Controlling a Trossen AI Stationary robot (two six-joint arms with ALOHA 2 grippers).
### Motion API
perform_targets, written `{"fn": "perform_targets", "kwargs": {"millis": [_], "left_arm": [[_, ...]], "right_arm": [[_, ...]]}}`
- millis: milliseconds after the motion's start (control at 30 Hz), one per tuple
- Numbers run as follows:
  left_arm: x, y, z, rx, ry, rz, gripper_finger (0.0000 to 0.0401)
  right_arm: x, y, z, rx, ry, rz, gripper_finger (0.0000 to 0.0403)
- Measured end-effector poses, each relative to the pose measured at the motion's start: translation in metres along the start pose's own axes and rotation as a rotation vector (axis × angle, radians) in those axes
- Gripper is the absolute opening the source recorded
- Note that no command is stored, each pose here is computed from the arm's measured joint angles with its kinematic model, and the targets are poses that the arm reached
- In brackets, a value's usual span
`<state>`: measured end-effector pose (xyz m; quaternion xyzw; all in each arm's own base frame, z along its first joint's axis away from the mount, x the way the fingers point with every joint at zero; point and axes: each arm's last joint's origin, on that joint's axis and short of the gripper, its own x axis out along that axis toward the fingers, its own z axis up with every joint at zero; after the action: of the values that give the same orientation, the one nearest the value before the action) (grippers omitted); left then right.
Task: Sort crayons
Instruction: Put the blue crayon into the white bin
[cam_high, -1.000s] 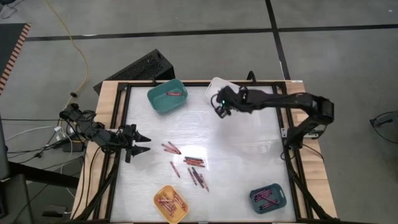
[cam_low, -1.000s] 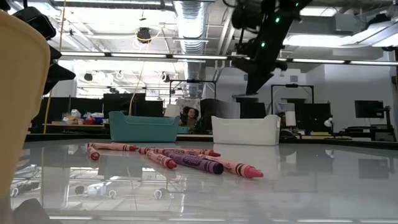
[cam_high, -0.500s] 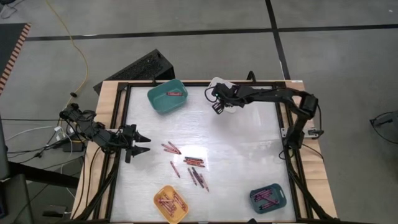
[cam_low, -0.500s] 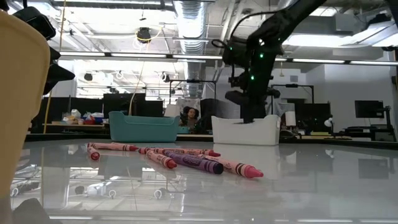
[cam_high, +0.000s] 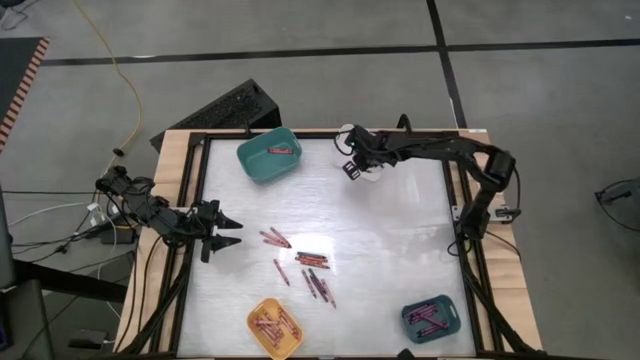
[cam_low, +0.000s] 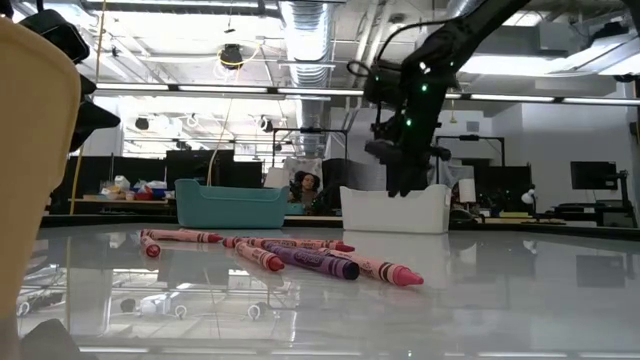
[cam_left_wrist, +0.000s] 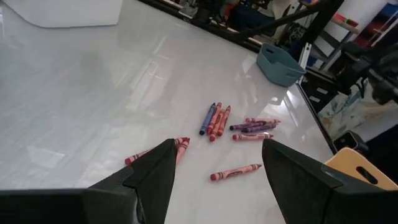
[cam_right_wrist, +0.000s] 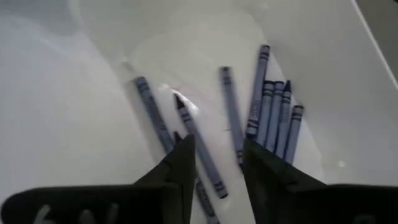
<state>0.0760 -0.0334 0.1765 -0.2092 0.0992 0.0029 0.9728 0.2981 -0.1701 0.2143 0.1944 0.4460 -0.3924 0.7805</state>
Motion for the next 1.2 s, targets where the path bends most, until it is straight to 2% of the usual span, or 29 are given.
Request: {"fn": "perform_targets", "kwargs": {"millis": [167, 333, 400, 500, 633, 767, 900, 1033, 1200], "left_arm": [[0.0, 0.0, 0.0, -0.006, -0.001, 0.0, 0.0228], [0.0, 0.0, 0.001, -0.015, -0.008, -0.003, 0.0228], [0.0, 0.0, 0.001, -0.017, -0.012, 0.004, 0.0228], [0.0, 0.0, 0.001, -0.016, -0.015, 0.008, 0.0228], [0.0, 0.0, 0.001, -0.018, -0.015, 0.009, 0.0228], [0.0, 0.0, 0.001, -0.019, -0.009, 0.005, 0.0228], [0.0, 0.0, 0.0, -0.023, -0.005, 0.007, 0.0228], [0.0, 0.0, 0.0, -0.024, -0.005, 0.006, 0.0228], [0.0, 0.0, 0.0, -0.023, -0.003, 0.007, 0.0228]], "right_arm": [[-0.035, 0.018, -0.002, -0.08, -0.086, 0.09, 0.0131], [-0.083, 0.052, -0.011, -0.212, -0.198, 0.346, 0.0123], [-0.1, 0.071, -0.018, -0.263, -0.239, 0.456, 0.0123], [-0.118, 0.104, -0.037, -0.347, -0.285, 0.563, 0.0123], [-0.132, 0.148, -0.065, -0.428, -0.364, 0.619, 0.0122], [-0.13, 0.19, -0.099, -0.489, -0.418, 0.617, 0.0122], [-0.115, 0.219, -0.127, -0.545, -0.425, 0.611, 0.0122], [-0.096, 0.236, -0.143, -0.565, -0.421, 0.594, 0.0122], [-0.075, 0.243, -0.151, -0.573, -0.394, 0.563, 0.0122]]}}
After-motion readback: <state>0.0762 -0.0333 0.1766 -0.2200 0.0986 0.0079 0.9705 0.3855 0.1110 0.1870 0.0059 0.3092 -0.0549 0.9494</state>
